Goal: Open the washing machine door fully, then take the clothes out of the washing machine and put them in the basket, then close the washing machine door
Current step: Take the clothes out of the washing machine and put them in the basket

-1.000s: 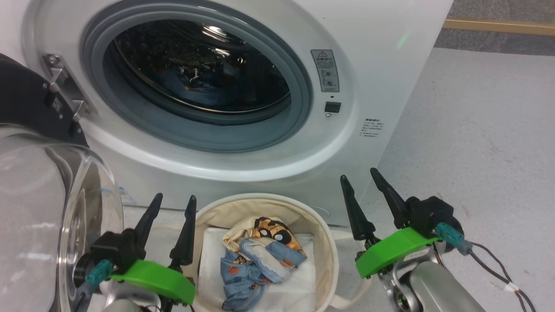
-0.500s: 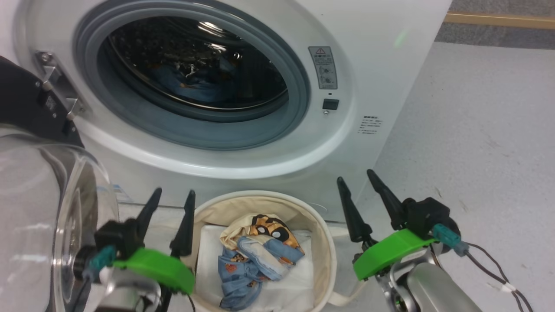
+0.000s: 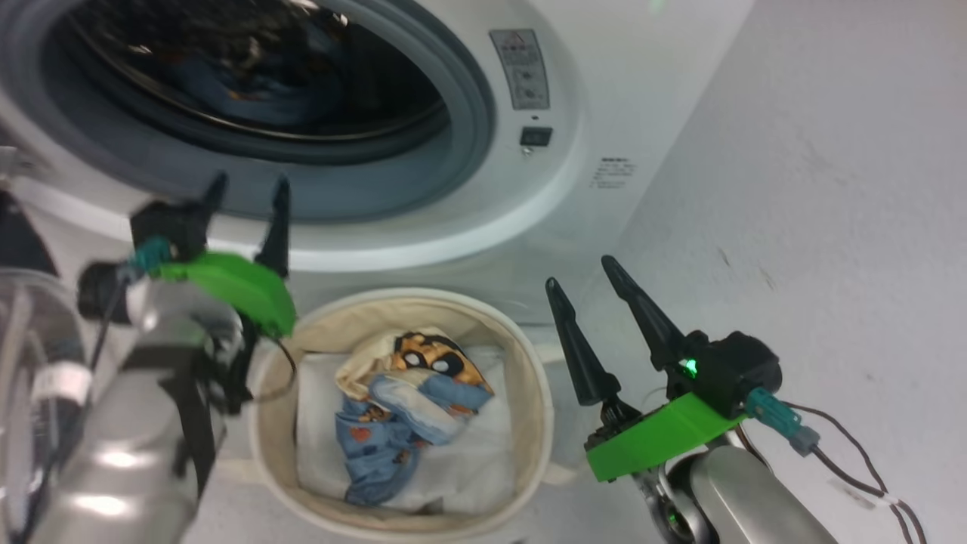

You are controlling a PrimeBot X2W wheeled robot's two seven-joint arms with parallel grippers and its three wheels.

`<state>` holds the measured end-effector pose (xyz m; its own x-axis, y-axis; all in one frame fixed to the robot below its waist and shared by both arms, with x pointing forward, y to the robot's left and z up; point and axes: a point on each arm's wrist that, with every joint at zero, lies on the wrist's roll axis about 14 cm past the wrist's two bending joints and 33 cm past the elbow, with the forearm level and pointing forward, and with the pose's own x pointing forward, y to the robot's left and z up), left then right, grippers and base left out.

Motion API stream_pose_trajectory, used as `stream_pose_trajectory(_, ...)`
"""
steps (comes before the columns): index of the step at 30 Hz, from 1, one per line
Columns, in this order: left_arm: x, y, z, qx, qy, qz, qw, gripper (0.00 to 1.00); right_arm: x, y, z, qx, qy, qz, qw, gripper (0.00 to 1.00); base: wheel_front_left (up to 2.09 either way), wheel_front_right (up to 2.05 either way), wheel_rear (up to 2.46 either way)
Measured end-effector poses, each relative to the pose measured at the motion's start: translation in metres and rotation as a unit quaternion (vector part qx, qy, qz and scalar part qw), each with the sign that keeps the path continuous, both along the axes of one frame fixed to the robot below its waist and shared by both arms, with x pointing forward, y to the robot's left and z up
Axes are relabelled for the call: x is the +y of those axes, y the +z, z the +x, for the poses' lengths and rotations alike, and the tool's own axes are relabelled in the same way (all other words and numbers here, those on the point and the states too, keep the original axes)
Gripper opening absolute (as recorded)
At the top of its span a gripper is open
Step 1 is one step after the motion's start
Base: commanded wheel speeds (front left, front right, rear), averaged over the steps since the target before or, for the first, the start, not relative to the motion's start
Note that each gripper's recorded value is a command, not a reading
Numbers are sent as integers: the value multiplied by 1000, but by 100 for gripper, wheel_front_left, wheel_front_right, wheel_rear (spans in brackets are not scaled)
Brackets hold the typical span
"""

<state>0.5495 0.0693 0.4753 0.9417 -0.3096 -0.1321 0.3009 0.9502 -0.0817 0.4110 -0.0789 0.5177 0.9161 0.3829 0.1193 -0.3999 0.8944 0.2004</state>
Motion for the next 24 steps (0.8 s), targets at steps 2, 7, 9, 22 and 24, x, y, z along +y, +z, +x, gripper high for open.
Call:
stream_pose_trajectory(2,-5,-8,17,10,0,12,1000,100,-4,-3,3,1,-5,-3,1000,100,0,0,0)
stream_pose_trajectory(7,-3,-24,61,25,17,39,999,100,-17,-7,11,1,-26,-11,1000,100,0,0,0)
stream_pose_trajectory(9,-10,-32,72,35,16,41,998,100,-26,-10,14,4,-39,-13,999,100,0,0,0)
stream_pose_trajectory(22,-42,-63,127,56,-4,103,993,100,-48,-42,22,47,-81,-16,995,100,0,0,0)
stream_pose_trajectory(24,-42,-68,134,65,-2,116,991,100,-51,-45,23,51,-85,-17,995,100,0,0,0)
